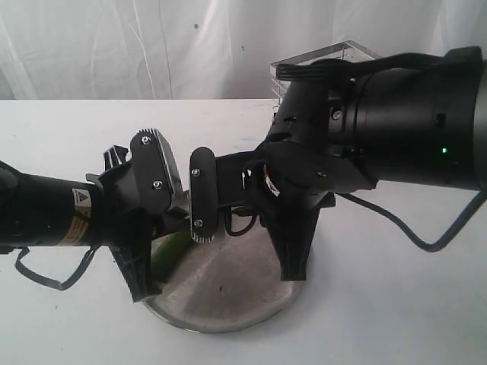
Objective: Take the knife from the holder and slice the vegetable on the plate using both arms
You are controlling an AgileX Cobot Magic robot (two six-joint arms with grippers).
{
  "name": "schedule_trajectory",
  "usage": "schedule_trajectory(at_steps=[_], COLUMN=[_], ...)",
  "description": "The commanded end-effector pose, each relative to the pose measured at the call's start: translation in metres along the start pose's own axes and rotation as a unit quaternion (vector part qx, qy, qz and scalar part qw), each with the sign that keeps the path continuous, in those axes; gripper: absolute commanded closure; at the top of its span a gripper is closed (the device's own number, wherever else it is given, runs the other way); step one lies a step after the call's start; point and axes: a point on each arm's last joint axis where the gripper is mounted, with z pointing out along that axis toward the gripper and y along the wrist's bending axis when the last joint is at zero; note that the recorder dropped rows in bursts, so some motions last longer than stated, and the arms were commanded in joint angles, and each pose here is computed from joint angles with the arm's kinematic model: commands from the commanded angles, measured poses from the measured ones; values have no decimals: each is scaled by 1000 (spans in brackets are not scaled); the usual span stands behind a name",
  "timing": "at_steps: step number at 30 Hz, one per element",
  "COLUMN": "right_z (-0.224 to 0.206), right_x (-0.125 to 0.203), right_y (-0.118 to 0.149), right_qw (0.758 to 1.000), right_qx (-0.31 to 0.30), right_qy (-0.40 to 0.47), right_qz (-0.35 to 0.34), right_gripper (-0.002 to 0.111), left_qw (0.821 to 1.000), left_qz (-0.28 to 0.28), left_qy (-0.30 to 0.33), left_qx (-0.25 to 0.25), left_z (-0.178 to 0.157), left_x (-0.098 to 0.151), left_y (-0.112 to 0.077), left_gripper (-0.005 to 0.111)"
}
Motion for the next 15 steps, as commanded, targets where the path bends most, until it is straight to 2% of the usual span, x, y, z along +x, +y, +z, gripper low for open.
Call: schedule_trajectory(at_steps=[1,5,7,15], right_z=[-8,-8,-9,5], right_x=[15,20,20,2], right_y=[4,9,11,16], right_qw=[990,974,966,943], right_qx=[-24,-40,-49,-101], right_qy=[67,100,104,95], right_qz=[120,201,232,303], right_gripper=[108,108,108,108], left_qw=[996,988,983,981], left_qz=[-48,-86,-108,-124], left_qy=[-1,5,6,6], left_qx=[-77,-129,-147,-150], left_z=[-19,-29,-32,-32], left_x=[-5,-5,-4,-4], left_y=[15,24,27,27], left_gripper=[72,59,58,58])
